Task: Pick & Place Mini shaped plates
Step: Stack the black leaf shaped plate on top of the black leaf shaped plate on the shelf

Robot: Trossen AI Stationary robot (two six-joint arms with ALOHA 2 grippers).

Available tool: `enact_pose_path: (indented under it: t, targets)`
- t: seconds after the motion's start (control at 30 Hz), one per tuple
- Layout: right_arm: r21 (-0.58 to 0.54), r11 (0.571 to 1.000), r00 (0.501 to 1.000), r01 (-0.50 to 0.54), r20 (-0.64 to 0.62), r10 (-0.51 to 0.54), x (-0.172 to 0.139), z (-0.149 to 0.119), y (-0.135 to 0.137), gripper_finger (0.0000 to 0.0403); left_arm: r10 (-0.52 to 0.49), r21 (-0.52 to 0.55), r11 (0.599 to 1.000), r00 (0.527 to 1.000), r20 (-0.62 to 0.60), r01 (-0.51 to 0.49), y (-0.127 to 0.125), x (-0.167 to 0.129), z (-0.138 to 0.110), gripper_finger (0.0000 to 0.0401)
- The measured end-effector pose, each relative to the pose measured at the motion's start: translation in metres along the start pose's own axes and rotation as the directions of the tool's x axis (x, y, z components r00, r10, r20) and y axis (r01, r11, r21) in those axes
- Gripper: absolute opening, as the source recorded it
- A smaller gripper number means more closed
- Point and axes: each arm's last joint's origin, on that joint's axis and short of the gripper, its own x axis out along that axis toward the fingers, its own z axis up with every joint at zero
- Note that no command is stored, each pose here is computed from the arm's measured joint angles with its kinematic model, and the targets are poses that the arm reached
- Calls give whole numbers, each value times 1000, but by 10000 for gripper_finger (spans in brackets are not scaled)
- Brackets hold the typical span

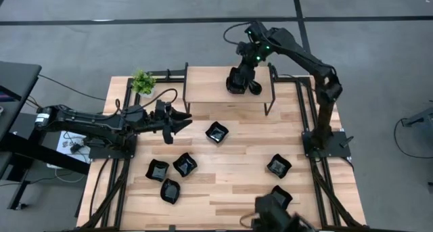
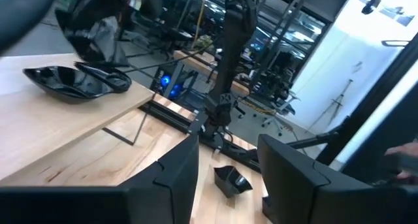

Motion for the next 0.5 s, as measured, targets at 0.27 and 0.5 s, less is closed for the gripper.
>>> enact_pose_path:
  t: [0.27, 0.5]
  targets:
    - [-52, 997, 998, -55, -44, 52, 24, -11, -30, 0, 54, -5, 999, 998, 26, -54, 1, 0, 1, 156]
    - [-84, 995, 998, -58, -42, 55, 27, -10, -28, 1, 59, -4, 998, 998, 29, -59, 1, 0, 1, 156]
